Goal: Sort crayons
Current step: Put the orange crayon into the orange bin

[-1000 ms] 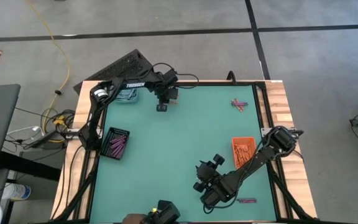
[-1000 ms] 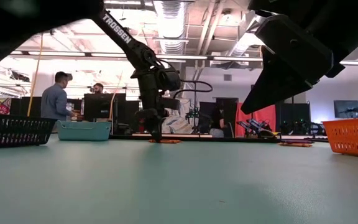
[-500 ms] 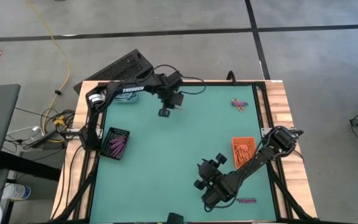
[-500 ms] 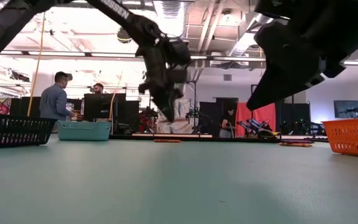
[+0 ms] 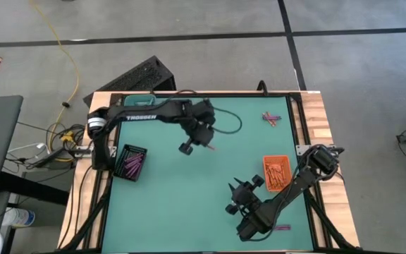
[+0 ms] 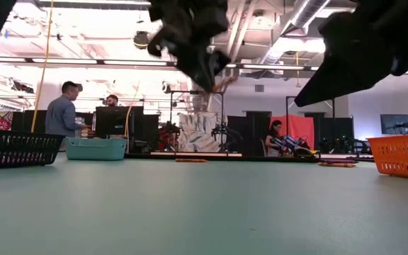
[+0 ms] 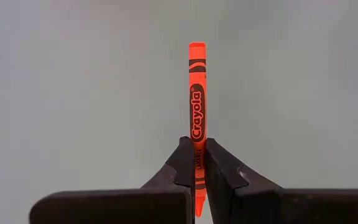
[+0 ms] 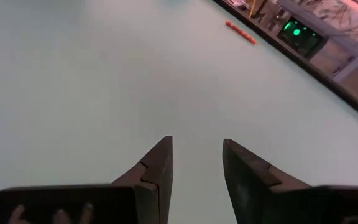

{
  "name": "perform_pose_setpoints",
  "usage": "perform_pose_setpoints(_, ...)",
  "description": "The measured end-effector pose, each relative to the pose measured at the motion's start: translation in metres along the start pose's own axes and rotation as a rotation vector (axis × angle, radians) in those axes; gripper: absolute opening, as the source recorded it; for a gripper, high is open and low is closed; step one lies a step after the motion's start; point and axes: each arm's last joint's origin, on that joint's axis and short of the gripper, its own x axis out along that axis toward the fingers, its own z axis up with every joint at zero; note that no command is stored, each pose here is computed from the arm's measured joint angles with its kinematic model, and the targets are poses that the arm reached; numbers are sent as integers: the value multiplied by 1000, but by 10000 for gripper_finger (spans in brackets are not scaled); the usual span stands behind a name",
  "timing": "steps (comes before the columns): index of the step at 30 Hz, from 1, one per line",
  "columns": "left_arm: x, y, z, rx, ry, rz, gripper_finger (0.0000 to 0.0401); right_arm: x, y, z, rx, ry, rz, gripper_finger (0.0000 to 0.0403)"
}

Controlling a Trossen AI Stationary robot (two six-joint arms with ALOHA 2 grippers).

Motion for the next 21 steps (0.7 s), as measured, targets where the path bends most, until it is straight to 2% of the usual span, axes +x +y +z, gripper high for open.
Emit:
perform_pose_setpoints(6,-21,-34,34,94,-63,2,0,15,-9,-3,-54,33,-62,136)
perform_pose_setpoints(8,-31,-44,42,117,-79,21,0,24,-15,-11,-71,48,-93,136)
perform_pose_setpoints(13,-59,-69,58,158,-114,49,0,53,-30,-42,-22,128,-138,136)
perform_pose_setpoints(17,-87,-91,67,193,-129,104,0,74,-35,-60,7,223,-88,136)
perform_pose_setpoints(21,-118,-107,73,215,-188,160,0,88,-35,-53,-17,207,-5,136)
